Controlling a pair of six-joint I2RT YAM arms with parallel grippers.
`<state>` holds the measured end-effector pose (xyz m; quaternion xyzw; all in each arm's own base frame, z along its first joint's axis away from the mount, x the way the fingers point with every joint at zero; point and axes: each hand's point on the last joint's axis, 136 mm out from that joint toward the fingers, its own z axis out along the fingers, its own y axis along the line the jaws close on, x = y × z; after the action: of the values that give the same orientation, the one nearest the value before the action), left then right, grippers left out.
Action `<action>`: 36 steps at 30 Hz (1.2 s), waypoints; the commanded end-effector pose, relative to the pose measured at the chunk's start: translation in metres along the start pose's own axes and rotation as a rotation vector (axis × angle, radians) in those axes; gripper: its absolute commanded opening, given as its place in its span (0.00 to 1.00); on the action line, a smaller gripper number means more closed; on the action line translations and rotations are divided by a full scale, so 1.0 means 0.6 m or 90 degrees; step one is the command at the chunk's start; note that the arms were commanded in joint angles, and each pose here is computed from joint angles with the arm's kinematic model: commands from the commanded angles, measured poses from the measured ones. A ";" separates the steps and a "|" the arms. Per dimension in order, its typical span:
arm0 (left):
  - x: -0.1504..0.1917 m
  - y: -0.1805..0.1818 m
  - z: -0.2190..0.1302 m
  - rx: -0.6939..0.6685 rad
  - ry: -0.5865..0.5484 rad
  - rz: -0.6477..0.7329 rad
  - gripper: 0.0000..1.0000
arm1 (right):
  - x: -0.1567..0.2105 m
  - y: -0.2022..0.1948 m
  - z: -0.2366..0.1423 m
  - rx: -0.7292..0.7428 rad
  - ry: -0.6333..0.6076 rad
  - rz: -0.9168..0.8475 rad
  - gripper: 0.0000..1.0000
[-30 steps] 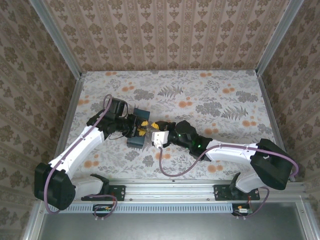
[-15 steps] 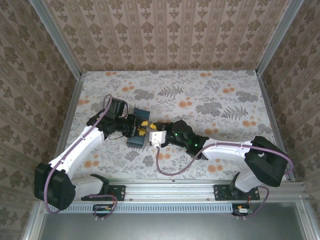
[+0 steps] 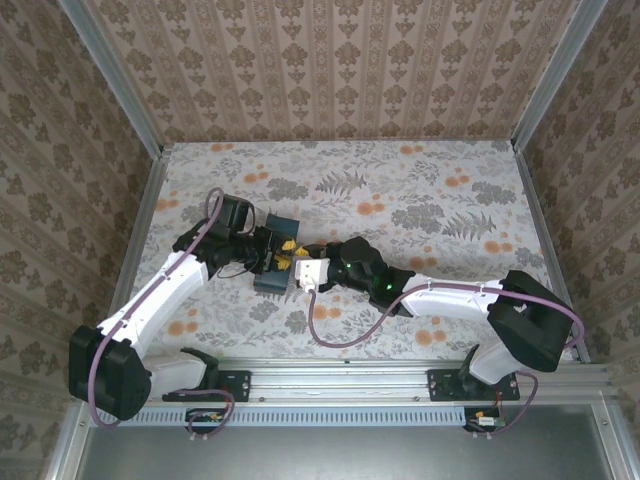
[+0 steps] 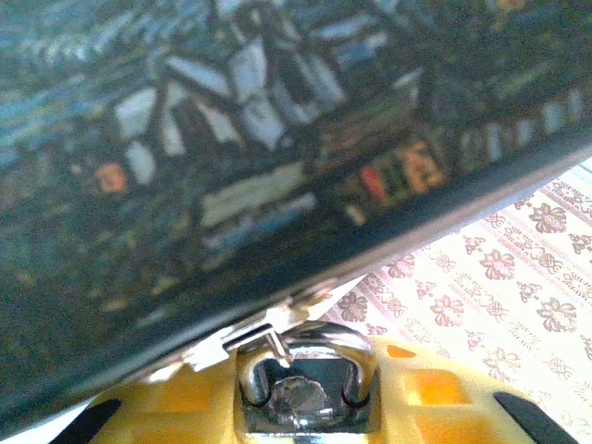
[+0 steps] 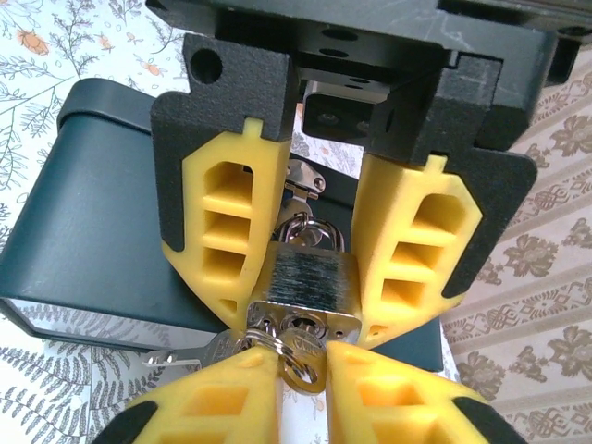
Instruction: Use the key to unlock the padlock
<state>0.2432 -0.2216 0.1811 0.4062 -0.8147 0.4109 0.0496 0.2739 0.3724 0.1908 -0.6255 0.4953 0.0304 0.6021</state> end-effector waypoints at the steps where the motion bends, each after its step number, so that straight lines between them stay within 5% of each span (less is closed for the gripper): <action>1: 0.021 -0.035 -0.015 0.051 0.026 0.019 0.00 | -0.020 -0.015 0.010 0.006 -0.015 0.027 0.14; 12: 0.021 -0.044 -0.010 0.076 0.022 0.013 0.00 | -0.021 -0.059 0.014 0.074 -0.002 0.391 0.00; 19: 0.014 -0.044 -0.005 0.081 0.014 0.012 0.00 | -0.032 -0.085 0.004 0.089 -0.045 0.842 0.00; 28: 0.009 -0.034 -0.008 0.053 -0.007 0.045 0.00 | -0.011 -0.050 0.029 -0.046 -0.030 1.364 0.00; 33: 0.005 -0.023 -0.007 0.042 -0.016 0.049 0.00 | -0.023 -0.047 0.046 -0.139 -0.014 1.537 0.00; 36: 0.005 -0.021 -0.008 0.042 -0.015 0.047 0.00 | -0.061 -0.056 0.052 -0.245 0.001 1.519 0.01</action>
<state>0.2667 -0.2048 0.1723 0.4381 -0.8071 0.3953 -0.0191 0.2959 0.3880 0.1851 0.1462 0.7899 0.5732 0.1618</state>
